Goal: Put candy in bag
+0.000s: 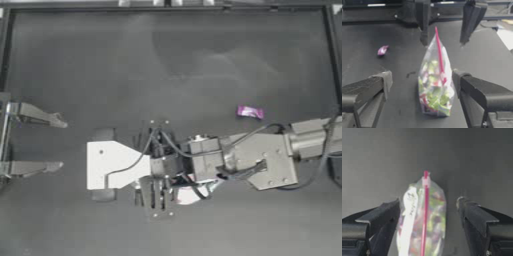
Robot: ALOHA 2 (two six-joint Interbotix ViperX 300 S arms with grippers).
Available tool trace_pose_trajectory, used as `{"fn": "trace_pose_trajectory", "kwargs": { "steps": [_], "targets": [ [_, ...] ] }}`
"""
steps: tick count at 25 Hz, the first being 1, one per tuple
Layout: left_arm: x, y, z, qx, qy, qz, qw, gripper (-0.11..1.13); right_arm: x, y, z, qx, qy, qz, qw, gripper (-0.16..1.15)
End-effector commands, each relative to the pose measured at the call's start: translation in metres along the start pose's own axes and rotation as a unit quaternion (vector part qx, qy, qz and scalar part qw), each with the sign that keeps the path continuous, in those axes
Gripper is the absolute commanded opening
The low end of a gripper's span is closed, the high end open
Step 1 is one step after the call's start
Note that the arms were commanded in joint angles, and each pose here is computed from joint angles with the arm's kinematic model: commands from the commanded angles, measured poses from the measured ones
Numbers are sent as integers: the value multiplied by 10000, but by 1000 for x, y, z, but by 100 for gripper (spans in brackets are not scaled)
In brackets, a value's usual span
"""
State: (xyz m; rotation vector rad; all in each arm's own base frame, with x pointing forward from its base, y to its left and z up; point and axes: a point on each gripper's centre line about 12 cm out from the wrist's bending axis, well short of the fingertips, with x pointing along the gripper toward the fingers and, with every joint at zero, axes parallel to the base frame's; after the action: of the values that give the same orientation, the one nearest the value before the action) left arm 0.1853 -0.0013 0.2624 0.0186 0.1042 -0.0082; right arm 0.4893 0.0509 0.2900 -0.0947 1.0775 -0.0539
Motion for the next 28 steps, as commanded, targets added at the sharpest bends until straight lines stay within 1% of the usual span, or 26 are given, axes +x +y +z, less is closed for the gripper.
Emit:
{"fn": "trace_pose_trajectory", "kwargs": {
  "steps": [1,9,19,25,28],
  "targets": [
    [2,0,3,0,-8,0,10000,101,-13,-2,11,33,-223,22,9997,96],
    [3,0,2,-8,15,0,10000,101,2,-3,16,17,-138,-8,9999,96],
    [3,0,1,0,15,-1,10000,101,15,-1,15,-14,2,-39,10000,96],
    [3,0,1,-8,15,-1,10000,100,20,0,17,-114,15,-49,9999,95],
    [3,0,1,-8,23,-1,10000,100,23,1,18,-151,68,-57,9998,93]
  ]
}}
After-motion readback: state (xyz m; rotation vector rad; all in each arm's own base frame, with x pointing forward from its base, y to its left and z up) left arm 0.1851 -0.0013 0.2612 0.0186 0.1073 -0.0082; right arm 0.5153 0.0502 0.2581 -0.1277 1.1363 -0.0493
